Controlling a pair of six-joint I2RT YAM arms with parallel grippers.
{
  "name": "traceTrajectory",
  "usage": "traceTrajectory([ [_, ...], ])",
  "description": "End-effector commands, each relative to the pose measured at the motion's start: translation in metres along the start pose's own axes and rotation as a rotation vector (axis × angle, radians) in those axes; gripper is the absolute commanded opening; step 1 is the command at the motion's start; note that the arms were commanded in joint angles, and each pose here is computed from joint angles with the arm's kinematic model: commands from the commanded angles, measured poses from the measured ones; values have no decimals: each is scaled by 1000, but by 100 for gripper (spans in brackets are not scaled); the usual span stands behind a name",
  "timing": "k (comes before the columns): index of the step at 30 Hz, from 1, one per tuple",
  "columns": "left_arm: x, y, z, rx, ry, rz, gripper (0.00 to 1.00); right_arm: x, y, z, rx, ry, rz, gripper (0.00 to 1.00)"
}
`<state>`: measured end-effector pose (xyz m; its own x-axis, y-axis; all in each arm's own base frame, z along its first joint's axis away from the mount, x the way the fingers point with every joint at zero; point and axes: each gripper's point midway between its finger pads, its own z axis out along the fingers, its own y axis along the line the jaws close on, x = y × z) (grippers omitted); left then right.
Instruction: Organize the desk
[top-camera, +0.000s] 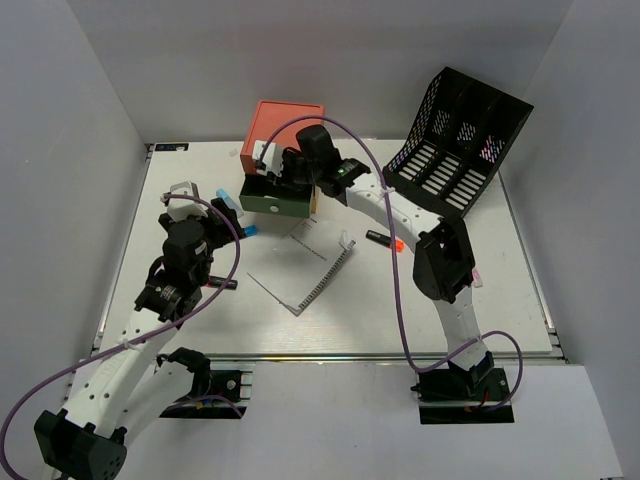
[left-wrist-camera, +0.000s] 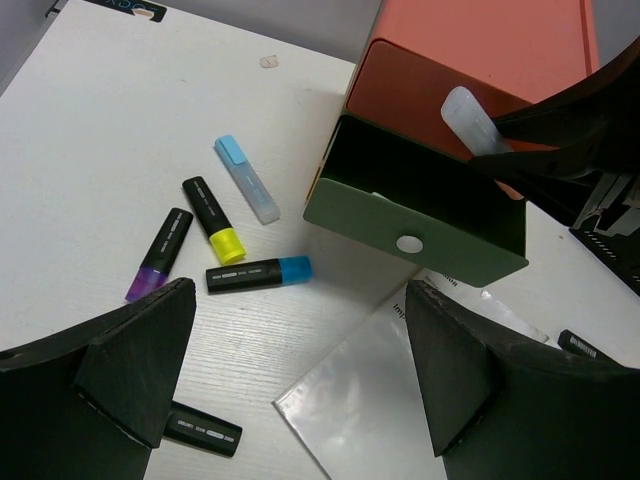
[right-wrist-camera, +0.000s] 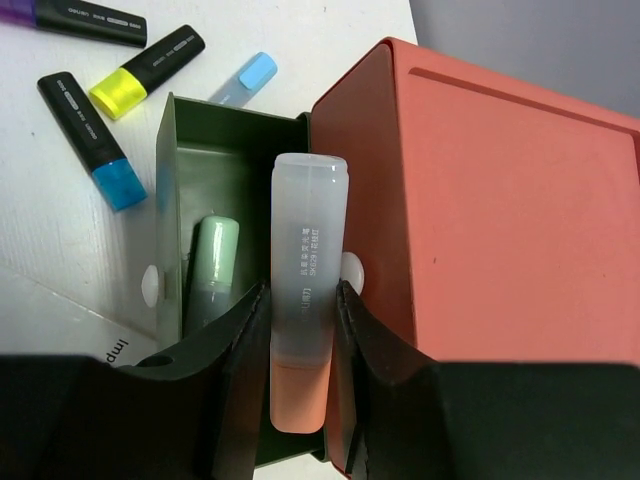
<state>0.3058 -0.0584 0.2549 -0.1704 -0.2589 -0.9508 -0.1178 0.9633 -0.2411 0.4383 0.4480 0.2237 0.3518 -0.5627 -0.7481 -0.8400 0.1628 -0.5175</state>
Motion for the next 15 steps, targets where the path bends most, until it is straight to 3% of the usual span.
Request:
traceTrajectory([
  [1, -4, -3, -2, 13, -7, 3, 95, -20, -18, -6, 63, -48, -5, 30],
  [5, -5, -3, -2, 14, -9, 0, 95, -14, -14, -4, 59, -23, 20, 47],
  [8, -4, -3, -2, 15, -7, 1, 95, -16, -14, -8, 60, -22, 28, 53],
  [12, -3, -2, -1, 10, -6, 2, 95, -22, -18, -18, 72, -33, 47, 52],
  [15, -1, -3, 0, 12, -3, 4, 94, -33, -26, -38, 92, -44, 89, 43],
])
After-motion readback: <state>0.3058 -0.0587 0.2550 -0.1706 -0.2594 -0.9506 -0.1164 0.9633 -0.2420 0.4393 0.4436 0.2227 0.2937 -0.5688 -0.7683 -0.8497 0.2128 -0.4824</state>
